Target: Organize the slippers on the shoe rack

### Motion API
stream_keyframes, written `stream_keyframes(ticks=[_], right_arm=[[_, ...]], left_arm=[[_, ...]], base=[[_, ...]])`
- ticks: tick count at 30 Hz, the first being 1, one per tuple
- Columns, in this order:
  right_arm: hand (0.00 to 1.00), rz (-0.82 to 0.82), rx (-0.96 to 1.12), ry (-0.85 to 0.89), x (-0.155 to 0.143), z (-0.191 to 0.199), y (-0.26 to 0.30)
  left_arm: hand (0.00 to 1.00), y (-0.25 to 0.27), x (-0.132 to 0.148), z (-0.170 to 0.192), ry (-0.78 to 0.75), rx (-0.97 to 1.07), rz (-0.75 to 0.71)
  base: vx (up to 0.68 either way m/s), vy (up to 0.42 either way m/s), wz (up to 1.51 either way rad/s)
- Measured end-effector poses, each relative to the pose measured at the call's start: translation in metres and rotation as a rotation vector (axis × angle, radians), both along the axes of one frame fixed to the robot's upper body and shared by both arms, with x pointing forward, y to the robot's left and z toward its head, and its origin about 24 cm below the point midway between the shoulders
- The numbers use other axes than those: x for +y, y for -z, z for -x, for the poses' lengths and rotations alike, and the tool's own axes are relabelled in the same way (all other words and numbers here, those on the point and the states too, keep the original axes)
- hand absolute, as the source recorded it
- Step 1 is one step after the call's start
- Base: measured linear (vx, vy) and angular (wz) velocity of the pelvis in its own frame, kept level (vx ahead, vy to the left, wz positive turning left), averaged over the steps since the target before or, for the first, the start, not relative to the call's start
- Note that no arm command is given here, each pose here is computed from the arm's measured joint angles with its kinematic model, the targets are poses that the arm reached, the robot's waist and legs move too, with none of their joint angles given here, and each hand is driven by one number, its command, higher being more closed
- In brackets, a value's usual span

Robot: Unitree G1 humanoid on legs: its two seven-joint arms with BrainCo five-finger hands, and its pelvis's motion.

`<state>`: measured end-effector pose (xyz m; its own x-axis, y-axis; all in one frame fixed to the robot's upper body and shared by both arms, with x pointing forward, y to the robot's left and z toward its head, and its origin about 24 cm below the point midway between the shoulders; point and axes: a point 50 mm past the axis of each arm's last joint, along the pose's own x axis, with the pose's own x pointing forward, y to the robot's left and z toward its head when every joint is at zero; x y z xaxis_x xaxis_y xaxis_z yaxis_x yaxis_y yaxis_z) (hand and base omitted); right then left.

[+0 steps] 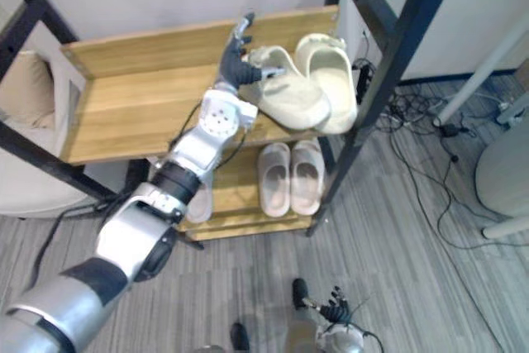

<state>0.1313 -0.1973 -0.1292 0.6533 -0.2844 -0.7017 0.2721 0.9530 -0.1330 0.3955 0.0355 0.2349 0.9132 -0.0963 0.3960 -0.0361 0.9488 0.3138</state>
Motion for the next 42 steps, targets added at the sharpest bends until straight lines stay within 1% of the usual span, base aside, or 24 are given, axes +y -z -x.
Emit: stream_keyframes(ticks=[4,5,13,20,28,31,35,39,42], right_arm=[[0.0,0.008,-0.017,0.0,0.0,-0.001,-0.003],[0.0,0.008,-0.019,0.0,0.0,-0.002,-0.003],[0.0,0.012,-0.025,-0.003,0.0,-0.002,-0.004],[0.0,0.02,-0.05,-0.017,0.002,-0.005,-0.008],[0.0,0.024,-0.054,-0.025,0.002,-0.006,-0.008],[0.0,0.025,-0.057,-0.026,0.002,-0.006,-0.008],[0.0,0.027,-0.06,-0.027,0.002,-0.006,-0.008],[0.0,0.031,-0.065,-0.027,0.002,-0.006,-0.008],[0.0,0.037,-0.07,-0.029,0.002,-0.007,-0.009]], left_arm=[[0.0,-0.002,0.005,-0.001,-0.029,-0.017,-0.018],[1.0,-0.002,0.005,-0.001,-0.036,-0.024,-0.031],[1.0,-0.008,0.01,-0.002,-0.074,-0.065,-0.101],[1.0,-0.026,0.012,-0.001,-0.088,-0.133,-0.124],[1.0,-0.035,0.022,-0.001,-0.124,-0.179,-0.164],[1.0,-0.035,0.024,-0.001,-0.14,-0.194,-0.202],[1.0,-0.036,0.026,0.001,-0.166,-0.249,-0.318],[1.0,-0.034,0.029,0.004,-0.18,-0.306,-0.403],[1.0,-0.034,0.028,0.007,-0.188,-0.341,-0.439]], base=[[0.02,-0.022,-0.12],[0.0,0.0,0.0],[0.0,0.0,0.0],[0.01,-0.002,0.0],[0.01,-0.002,-0.01],[0.0,0.0,0.0],[0.0,0.0,0.0],[0.0,0.0,-0.01],[0.0,0.0,0.0]])
